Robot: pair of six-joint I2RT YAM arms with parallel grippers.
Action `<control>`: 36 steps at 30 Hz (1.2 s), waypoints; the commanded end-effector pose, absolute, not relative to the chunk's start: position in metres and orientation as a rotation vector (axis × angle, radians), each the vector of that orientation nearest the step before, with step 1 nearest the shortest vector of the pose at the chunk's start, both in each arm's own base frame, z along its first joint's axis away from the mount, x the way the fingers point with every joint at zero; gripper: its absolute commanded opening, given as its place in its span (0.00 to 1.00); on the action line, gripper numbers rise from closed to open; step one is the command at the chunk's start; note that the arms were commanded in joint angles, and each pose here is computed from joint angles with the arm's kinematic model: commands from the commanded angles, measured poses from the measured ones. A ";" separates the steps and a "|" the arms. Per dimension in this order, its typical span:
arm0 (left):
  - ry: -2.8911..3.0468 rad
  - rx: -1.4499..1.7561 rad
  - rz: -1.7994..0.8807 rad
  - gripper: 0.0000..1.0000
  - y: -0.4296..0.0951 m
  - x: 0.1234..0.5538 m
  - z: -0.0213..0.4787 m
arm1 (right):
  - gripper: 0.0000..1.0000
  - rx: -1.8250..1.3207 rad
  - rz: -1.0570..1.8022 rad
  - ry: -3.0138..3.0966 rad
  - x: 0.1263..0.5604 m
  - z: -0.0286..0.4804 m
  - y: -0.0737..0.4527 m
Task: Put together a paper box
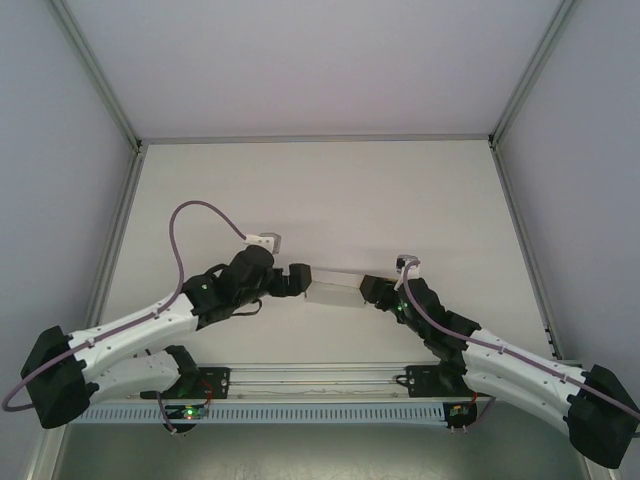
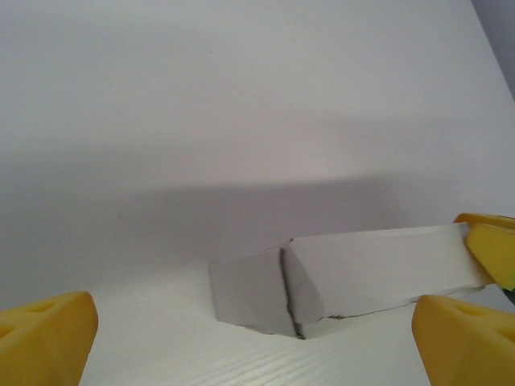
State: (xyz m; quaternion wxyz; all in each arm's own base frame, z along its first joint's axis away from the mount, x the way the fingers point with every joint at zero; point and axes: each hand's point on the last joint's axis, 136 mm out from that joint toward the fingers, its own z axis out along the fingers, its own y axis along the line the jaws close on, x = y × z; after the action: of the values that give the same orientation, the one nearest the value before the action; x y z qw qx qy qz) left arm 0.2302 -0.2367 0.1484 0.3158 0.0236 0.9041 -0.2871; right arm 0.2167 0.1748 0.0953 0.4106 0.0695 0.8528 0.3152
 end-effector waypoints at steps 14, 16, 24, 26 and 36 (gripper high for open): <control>2.392 -0.069 -1.151 0.69 -0.264 0.258 0.112 | 0.35 0.103 0.413 2.488 0.172 -0.002 0.123; 2.394 -0.063 -1.160 0.69 -0.264 0.255 0.107 | 0.35 0.102 0.411 2.488 0.172 -0.002 0.123; 2.387 -0.004 -1.191 0.67 -0.264 0.244 0.095 | 0.32 0.105 0.401 2.493 0.172 -0.003 0.123; 2.368 0.035 -1.199 0.66 -0.264 0.241 0.091 | 0.32 0.106 0.396 2.495 0.172 -0.004 0.122; 2.325 0.301 -1.131 0.35 -0.270 0.226 0.045 | 0.32 0.111 0.407 2.481 0.174 -0.004 0.123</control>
State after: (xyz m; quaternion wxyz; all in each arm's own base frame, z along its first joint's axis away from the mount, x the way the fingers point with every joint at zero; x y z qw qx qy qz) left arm 0.2536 -0.2776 0.1041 0.3166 0.0676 0.8229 -0.4670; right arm 0.2219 0.1750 0.0993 0.4273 0.0751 0.8452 0.3121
